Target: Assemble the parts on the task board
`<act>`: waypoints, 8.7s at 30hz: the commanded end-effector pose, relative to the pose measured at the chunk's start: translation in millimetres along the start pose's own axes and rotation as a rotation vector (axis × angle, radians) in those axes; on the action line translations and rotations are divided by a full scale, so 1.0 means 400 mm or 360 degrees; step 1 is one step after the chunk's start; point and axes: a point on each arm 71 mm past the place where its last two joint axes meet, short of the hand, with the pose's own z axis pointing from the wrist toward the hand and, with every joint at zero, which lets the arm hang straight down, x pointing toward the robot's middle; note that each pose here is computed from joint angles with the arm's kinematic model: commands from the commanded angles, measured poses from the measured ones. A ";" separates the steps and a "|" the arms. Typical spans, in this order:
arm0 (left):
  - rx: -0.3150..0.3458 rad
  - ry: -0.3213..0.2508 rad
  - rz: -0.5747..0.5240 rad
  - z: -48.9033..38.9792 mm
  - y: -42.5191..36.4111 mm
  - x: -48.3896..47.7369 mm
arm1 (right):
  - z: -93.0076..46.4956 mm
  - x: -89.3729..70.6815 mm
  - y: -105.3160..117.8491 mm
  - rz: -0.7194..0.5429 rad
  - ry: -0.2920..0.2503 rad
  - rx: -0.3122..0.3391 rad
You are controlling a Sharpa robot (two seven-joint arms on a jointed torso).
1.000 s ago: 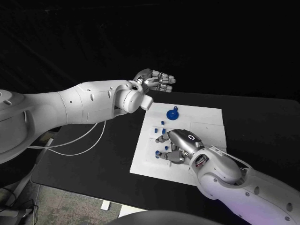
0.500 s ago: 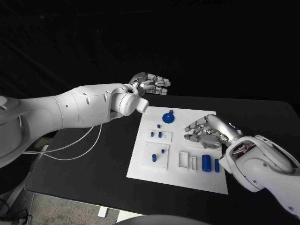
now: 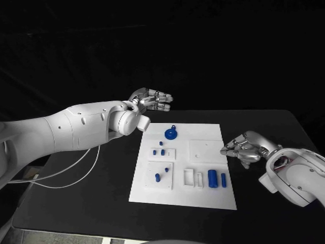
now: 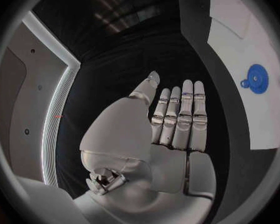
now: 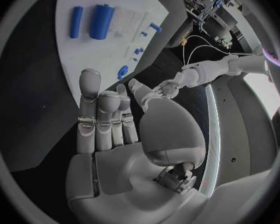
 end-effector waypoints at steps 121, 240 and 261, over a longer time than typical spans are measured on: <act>-0.0020 0.0347 -0.0036 -0.023 0.028 0.077 | 0.120 0.239 -0.016 -0.0176 0.0720 0.0663; -0.0045 0.0348 -0.0019 -0.023 0.031 0.072 | 0.086 0.296 0.117 -0.0176 0.0662 0.0392; -0.0053 0.0338 -0.0013 -0.025 0.032 0.063 | 0.030 0.249 0.102 -0.0150 0.0709 0.0268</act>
